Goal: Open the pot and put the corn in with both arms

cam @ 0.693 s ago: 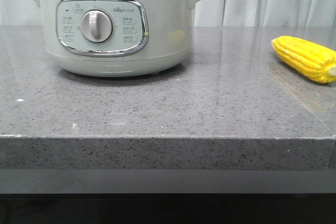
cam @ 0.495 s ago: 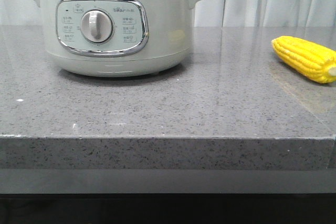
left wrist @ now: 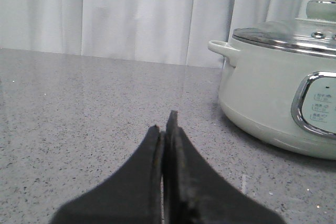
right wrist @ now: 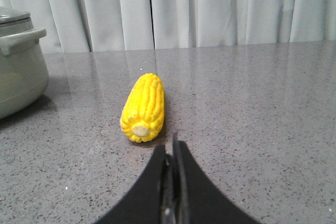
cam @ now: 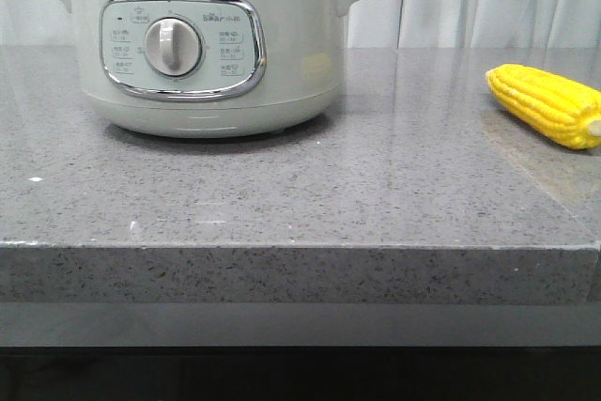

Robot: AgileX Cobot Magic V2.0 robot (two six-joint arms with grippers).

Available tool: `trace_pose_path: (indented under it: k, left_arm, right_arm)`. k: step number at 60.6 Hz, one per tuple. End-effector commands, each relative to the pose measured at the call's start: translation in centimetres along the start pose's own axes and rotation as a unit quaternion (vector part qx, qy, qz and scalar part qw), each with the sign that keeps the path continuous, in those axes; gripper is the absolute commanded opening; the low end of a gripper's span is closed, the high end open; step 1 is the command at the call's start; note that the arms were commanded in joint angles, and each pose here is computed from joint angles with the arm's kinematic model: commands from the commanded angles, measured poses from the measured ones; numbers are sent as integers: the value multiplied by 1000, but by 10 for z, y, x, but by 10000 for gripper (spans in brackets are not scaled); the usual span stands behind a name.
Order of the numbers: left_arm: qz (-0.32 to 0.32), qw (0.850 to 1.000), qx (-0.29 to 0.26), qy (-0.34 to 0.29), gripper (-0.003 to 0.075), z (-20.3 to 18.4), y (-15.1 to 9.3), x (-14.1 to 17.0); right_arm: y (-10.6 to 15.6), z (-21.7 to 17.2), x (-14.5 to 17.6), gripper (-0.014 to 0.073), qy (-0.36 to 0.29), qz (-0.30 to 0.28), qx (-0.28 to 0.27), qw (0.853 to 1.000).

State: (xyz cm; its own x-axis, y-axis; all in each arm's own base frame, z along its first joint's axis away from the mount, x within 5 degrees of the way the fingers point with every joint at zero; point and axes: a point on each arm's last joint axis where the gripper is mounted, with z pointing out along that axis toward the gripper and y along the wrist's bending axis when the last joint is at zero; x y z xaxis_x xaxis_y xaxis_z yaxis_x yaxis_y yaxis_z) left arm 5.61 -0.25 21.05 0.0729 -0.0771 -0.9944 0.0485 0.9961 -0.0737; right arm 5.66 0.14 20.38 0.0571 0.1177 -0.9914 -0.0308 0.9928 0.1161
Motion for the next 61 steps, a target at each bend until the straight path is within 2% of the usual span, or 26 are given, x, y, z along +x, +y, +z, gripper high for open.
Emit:
trace_pose_path:
  k: [1,15,22,34,45,48,61]
  left_arm:
    - [-5,998,1,-69,-20,-2,0,-11]
    - [-6,993,0,-118,-20,-5,0,-30]
    - [-6,991,6,-134,-20,-11,-3,-57]
    - [-5,989,20,-150,-20,-28,-9,-114]
    - [0,996,32,-87,-20,-30,-16,-159]
    - [2,998,35,-43,-20,-22,-18,-175]
    - [1,999,33,37,-20,11,-19,-176]
  right_arm:
    - [0,-3,-11,-67,-64,-6,0,998]
    - [2,-5,-29,-67,-90,-5,-3,996]
    - [6,-10,-54,-67,-103,-6,-7,995]
    - [12,-15,-99,-67,-77,-14,-10,997]
    - [19,-9,-143,-67,-26,-31,-11,999]
    - [21,0,-156,-67,22,-32,-10,999]
    - [22,25,-159,-67,116,-31,-7,993]
